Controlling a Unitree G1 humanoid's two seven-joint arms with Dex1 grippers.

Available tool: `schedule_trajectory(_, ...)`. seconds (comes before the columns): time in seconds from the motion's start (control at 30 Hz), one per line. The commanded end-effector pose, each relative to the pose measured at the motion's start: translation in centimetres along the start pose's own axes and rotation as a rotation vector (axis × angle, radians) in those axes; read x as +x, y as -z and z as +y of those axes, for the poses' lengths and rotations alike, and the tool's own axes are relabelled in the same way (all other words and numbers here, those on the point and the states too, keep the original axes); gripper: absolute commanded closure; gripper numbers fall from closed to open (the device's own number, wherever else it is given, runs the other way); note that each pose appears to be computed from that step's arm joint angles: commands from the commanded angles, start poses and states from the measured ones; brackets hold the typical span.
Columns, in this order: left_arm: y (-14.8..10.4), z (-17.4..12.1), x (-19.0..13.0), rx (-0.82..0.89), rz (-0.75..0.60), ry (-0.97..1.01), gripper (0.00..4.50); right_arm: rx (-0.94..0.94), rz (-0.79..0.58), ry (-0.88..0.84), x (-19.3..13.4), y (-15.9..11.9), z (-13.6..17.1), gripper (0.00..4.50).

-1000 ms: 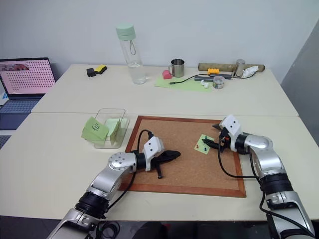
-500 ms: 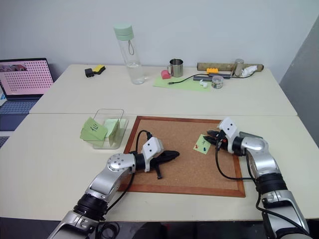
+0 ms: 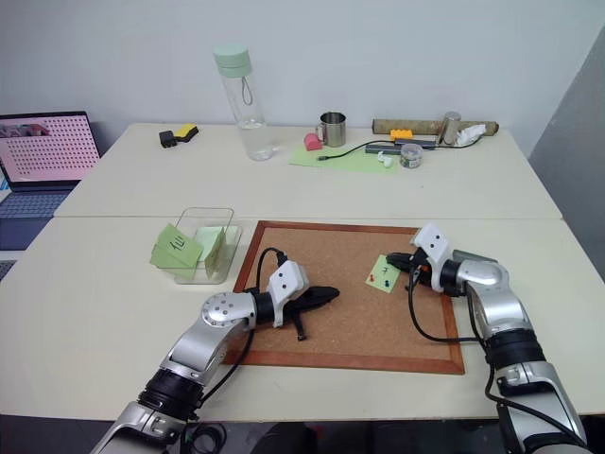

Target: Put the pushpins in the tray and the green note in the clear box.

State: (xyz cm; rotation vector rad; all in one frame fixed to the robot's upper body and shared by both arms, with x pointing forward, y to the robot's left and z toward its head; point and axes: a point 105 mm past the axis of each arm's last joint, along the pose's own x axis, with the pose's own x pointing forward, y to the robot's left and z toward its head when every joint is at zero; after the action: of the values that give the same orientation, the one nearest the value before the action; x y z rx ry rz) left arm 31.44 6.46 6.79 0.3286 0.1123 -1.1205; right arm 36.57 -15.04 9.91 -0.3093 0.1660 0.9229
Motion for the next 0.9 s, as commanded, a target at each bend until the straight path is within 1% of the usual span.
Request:
schedule_trajectory(0.03, 2.7, -0.7, -0.3, -0.057, 0.091, 0.005, 4.50, -0.030, -0.103, -0.002, -0.5, -2.8, -0.1, 4.47)
schedule_trajectory(0.27, 2.8, -0.8, -0.2, -0.055, 0.092, 0.005, 4.50, -0.019, -0.111, 0.000, -0.6, -2.9, 0.0, 4.47)
schedule_trajectory(0.6, 3.2, -0.8, -0.1, -0.054, 0.108, 0.005, 4.50, 0.011, -0.156, 0.001, -1.0, -4.1, 0.0, 4.47)
schedule_trajectory(0.9, 3.4, -1.0, 0.1, -0.054, 0.114, 0.012, 4.50, 0.009, -0.168, 0.015, -2.5, -5.1, -0.4, 4.47)
